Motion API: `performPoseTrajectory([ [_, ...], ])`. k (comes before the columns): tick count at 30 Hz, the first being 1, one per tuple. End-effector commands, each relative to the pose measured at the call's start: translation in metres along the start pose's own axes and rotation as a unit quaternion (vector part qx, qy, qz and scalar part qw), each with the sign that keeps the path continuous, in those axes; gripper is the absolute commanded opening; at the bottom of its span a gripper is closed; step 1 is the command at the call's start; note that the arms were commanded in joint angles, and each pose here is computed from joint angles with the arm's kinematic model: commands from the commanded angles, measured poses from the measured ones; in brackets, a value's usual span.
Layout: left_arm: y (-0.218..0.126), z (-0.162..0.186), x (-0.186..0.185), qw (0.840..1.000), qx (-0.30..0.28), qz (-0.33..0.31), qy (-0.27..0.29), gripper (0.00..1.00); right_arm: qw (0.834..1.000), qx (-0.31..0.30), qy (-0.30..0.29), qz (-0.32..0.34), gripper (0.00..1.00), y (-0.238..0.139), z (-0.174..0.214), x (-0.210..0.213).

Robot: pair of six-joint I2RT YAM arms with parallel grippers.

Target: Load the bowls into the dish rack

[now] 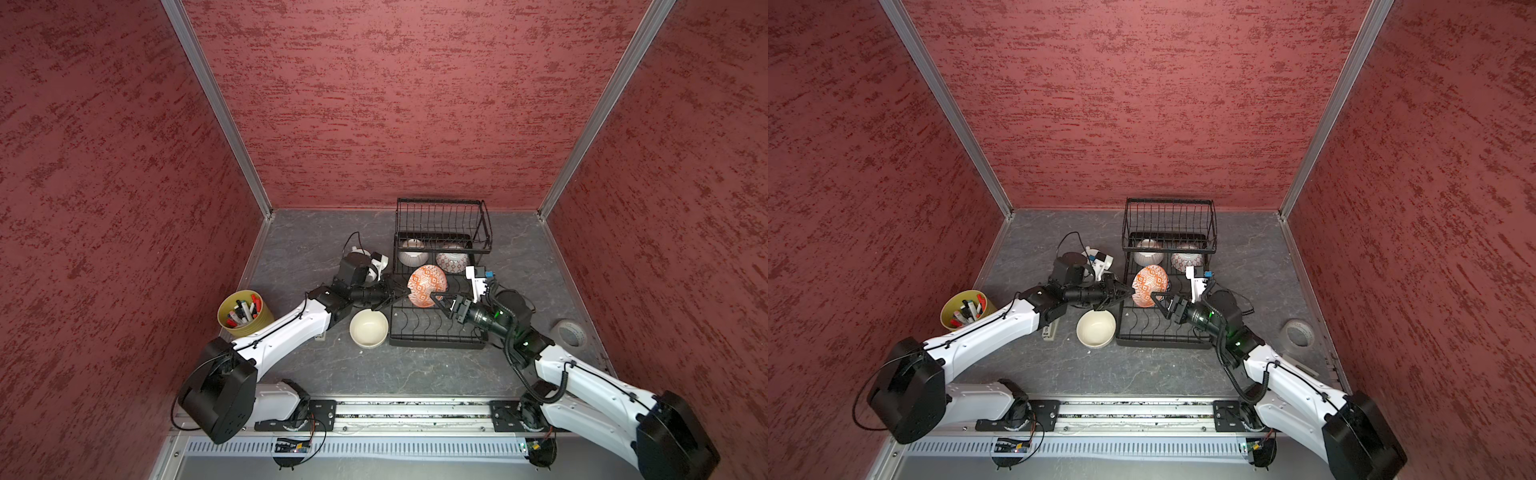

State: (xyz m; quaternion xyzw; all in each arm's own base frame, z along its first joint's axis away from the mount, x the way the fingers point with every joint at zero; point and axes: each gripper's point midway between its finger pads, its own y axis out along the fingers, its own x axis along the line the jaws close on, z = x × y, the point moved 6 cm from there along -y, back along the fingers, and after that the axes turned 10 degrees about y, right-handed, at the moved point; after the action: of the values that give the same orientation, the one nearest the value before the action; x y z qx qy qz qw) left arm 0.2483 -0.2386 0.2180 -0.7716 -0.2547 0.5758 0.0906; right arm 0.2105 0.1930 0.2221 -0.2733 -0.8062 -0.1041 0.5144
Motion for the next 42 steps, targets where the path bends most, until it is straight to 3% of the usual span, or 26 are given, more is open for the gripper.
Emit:
performPoseTrajectory([
  [1,0.002,0.0,-0.008,1.0,0.002,0.024,0.013,0.0,1.0,-0.012,-0.009,-0.015,0.8,0.0,-0.005,0.005],
  [11,0.001,0.0,-0.007,1.0,0.001,0.025,0.013,0.0,1.0,-0.01,-0.008,-0.022,0.8,0.004,-0.005,0.006],
  [29,0.003,0.001,-0.002,1.0,0.001,0.014,0.01,0.0,1.0,-0.012,-0.005,-0.011,0.66,0.0,-0.003,0.002],
  [42,0.004,0.0,-0.001,1.0,0.0,0.005,0.01,0.0,0.998,-0.047,0.043,0.028,0.62,-0.005,-0.007,-0.009],
])
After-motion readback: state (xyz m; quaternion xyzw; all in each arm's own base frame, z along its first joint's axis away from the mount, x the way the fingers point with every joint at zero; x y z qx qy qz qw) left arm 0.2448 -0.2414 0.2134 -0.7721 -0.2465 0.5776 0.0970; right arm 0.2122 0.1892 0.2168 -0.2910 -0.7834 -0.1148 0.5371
